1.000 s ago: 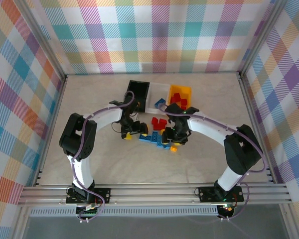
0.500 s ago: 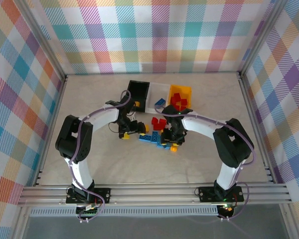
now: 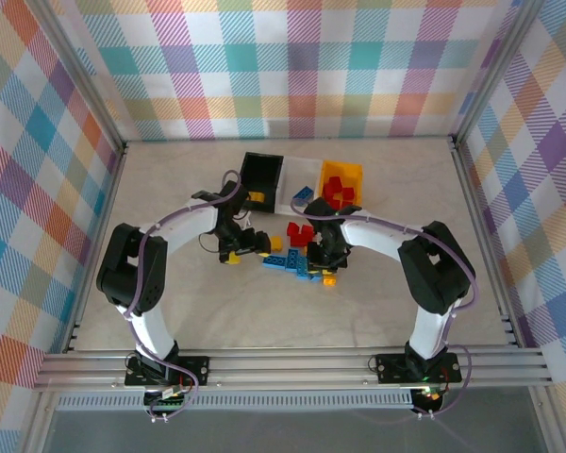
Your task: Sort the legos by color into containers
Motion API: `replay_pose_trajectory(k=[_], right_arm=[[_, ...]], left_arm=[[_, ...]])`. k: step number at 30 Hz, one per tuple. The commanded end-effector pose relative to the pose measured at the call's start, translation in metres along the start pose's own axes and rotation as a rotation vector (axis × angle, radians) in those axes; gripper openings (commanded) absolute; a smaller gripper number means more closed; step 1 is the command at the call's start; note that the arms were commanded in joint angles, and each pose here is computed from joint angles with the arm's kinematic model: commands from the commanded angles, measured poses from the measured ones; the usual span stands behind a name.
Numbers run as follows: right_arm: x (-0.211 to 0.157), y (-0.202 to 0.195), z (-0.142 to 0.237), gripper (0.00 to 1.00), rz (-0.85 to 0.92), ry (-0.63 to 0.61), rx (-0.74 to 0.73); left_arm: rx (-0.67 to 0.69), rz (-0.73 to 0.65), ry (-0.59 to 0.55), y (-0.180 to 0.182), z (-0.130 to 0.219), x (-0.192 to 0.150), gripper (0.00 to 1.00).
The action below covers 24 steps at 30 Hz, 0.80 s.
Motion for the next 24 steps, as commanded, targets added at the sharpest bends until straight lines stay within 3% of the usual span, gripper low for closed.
replay_pose_trajectory(k=[1, 6, 11, 17, 24], right_arm=[[-0.003, 0.006, 0.031, 0.22, -0.007, -0.046, 0.031], [0.004, 0.025, 0.088, 0.24, 0.013, -0.145, 0.122], [0.050, 0.054, 0.117, 0.24, 0.025, -0.214, 0.215], [0.122, 0.082, 0.116, 0.24, 0.061, -0.254, 0.211], [0.194, 0.087, 0.086, 0.24, 0.009, -0.295, 0.205]], left_arm=[[0.028, -0.036, 0.002, 0.005, 0.013, -0.007, 0.84], [0.046, -0.051, -0.013, 0.005, 0.017, -0.009, 0.85], [0.024, -0.100, -0.003, 0.000, 0.017, -0.006, 0.85], [0.037, -0.193, -0.012, -0.006, 0.027, -0.007, 0.86], [0.018, -0.336, -0.009, -0.017, 0.030, -0.011, 0.86]])
Point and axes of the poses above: each hand's point on the last joint's axis, 136 mm out from that joint toward the fingers, its own z axis back along the fingers, its own y axis along the line the jaws close on, x = y × z, the point moved 9 cm from there along z, back along the fingers, and after that the axes turned 13 degrees about -z, right-handed, at the moved point
